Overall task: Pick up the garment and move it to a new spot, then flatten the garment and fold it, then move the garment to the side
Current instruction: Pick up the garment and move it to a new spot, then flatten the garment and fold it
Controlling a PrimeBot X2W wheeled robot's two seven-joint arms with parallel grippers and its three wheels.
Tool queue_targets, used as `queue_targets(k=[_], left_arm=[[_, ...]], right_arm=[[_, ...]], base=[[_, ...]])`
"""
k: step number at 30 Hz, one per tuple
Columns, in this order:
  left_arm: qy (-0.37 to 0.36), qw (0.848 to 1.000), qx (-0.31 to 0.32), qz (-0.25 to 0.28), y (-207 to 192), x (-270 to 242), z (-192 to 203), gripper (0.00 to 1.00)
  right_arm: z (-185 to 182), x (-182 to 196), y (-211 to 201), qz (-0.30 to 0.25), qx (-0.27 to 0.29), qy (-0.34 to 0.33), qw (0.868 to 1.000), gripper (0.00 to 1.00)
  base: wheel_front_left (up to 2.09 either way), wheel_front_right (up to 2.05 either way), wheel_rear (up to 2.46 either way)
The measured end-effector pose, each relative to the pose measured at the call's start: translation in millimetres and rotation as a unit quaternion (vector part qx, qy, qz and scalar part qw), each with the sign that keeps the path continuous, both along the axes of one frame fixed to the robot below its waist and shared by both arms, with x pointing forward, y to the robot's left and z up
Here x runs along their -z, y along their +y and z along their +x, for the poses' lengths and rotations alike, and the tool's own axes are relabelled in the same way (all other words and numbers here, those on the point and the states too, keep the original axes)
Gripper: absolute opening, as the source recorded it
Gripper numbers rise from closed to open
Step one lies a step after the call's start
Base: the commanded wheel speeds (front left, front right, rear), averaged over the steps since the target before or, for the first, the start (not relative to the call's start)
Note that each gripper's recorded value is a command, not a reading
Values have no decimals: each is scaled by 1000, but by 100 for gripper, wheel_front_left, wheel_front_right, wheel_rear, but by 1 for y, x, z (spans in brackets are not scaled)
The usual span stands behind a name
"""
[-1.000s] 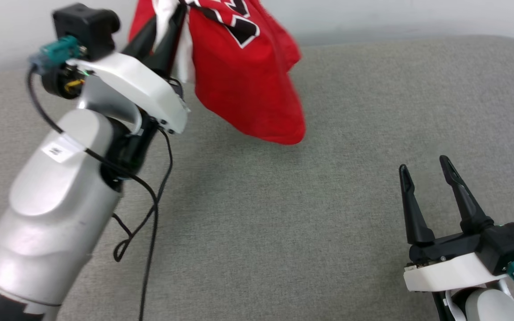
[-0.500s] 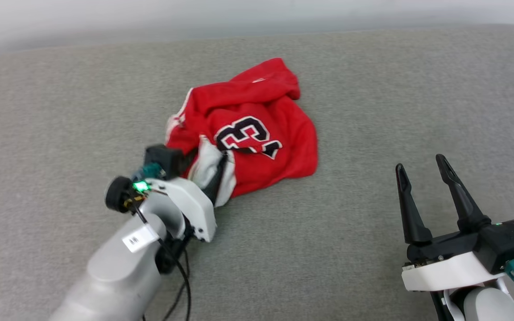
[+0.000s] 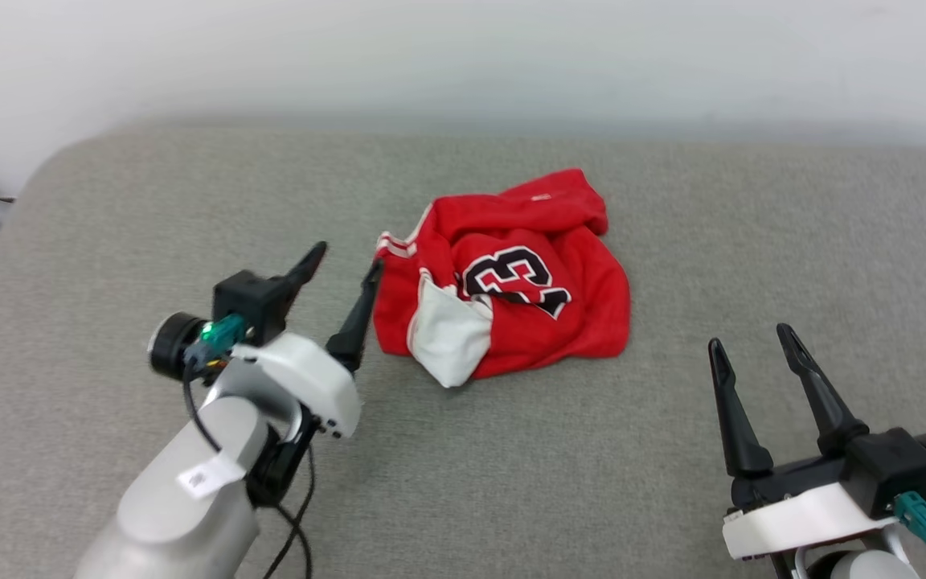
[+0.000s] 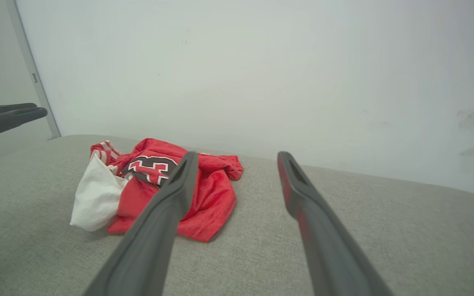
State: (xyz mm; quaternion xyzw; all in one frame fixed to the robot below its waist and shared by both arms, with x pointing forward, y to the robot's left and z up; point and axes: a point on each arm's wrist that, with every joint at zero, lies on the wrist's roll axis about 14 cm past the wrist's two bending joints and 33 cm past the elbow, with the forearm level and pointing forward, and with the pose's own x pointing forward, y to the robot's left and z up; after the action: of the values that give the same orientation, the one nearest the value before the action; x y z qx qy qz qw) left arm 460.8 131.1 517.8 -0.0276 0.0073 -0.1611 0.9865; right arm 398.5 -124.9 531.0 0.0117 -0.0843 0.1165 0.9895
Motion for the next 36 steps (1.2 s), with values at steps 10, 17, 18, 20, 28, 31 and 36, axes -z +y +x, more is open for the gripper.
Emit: queue_targets(k=[10, 17, 18, 20, 28, 31, 36], left_arm=[[-83, 993, -88, 3, 53, -34, -73, 100], [-102, 989, -109, 5, 51, -33, -109, 100], [-103, 989, -107, 7, 49, -32, -112, 100], [-101, 989, -104, 10, 44, -28, -120, 100], [-102, 989, -103, 5, 42, -26, -126, 100], [-103, 989, -106, 4, 44, -26, -124, 100], [-98, 989, -112, 3, 45, -23, -122, 100]], right_arm=[[-13, -12, 17, 2, -25, -14, 1000, 100], [-18, -9, 19, 4, -30, -9, 1000, 100], [-19, -9, 19, 4, -30, -9, 1000, 100], [-20, -8, 18, 4, -28, -8, 1000, 100], [-23, -9, 12, 6, -20, -8, 1000, 100], [-22, -8, 11, 4, -18, -7, 1000, 100], [-17, 14, 23, -24, -38, 25, 999, 100]], base=[[0, 0, 0], [0, 0, 0], [0, 0, 0], [0, 0, 0], [0, 0, 0], [0, 0, 0], [0, 0, 0]])
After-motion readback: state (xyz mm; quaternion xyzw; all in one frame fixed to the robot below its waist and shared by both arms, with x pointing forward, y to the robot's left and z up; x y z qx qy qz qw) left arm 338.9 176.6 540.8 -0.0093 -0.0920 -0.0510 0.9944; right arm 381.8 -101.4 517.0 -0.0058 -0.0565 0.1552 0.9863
